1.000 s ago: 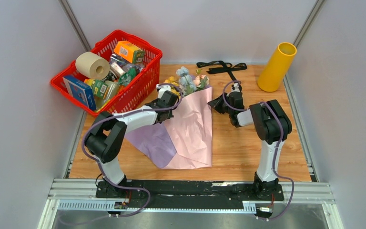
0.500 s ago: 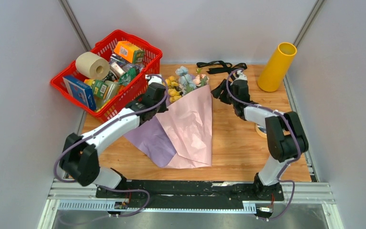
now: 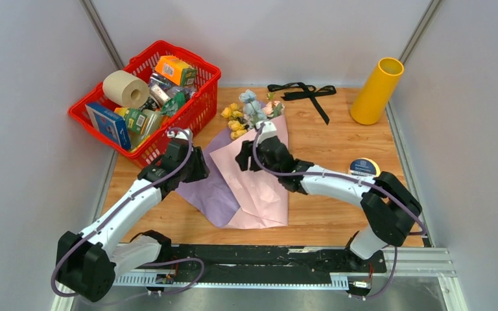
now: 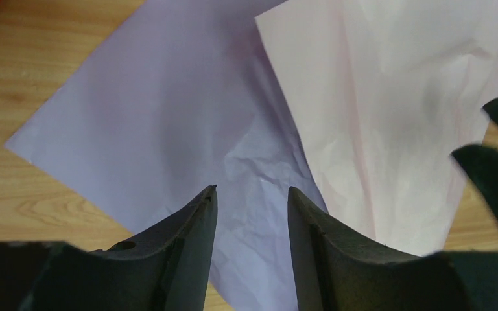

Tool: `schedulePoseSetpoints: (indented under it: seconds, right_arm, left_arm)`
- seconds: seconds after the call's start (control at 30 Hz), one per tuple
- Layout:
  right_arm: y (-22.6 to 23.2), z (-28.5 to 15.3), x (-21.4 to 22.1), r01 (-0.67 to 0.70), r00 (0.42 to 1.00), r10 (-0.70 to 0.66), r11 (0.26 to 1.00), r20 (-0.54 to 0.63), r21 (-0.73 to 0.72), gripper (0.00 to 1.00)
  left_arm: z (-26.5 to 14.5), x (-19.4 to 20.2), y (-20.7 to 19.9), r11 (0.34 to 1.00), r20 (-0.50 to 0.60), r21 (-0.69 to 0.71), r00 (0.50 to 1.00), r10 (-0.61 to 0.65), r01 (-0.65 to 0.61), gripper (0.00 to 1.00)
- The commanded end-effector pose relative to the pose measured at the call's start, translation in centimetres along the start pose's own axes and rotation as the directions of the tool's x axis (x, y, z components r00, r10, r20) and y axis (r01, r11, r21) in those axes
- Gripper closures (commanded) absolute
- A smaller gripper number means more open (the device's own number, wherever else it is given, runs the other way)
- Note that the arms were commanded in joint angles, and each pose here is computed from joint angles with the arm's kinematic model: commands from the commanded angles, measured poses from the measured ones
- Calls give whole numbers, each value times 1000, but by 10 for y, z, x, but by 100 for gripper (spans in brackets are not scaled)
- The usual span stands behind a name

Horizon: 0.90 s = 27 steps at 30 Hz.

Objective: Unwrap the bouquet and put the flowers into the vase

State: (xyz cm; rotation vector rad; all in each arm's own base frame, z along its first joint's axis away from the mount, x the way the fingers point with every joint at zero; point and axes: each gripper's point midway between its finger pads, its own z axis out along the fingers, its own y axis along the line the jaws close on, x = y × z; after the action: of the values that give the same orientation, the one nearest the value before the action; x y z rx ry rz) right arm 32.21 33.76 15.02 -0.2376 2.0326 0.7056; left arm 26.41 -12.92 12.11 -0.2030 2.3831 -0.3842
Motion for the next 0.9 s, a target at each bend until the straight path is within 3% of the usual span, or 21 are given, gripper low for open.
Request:
schedulePoseSetpoints:
  seconds: [0.0, 0.27, 0.43, 0.8, 0.87]
  right_arm:
    - [25, 12, 32, 92, 996, -92, 995, 6, 22, 32]
    - [51, 26, 81, 404, 911, -413, 888, -4, 222, 20]
    - [48, 28, 96, 525, 839, -543, 783, -46, 332, 18]
    - [26, 30, 106, 634, 729, -673, 592, -127, 498, 24]
    - [24, 27, 102, 631, 726, -676, 580, -127, 516, 30]
  left_arm:
    - [-10, -2, 24, 987, 37, -88, 991, -130, 133, 46]
    - [-14, 21, 40, 934, 59, -124, 942, -330, 335, 42]
    - [-19, 24, 56, 911, 89, -201, 933, -348, 359, 42]
    - [-19, 20, 50, 921, 102, -154, 933, -345, 357, 42]
    - [-18, 21, 50, 922, 107, -148, 932, -345, 358, 42]
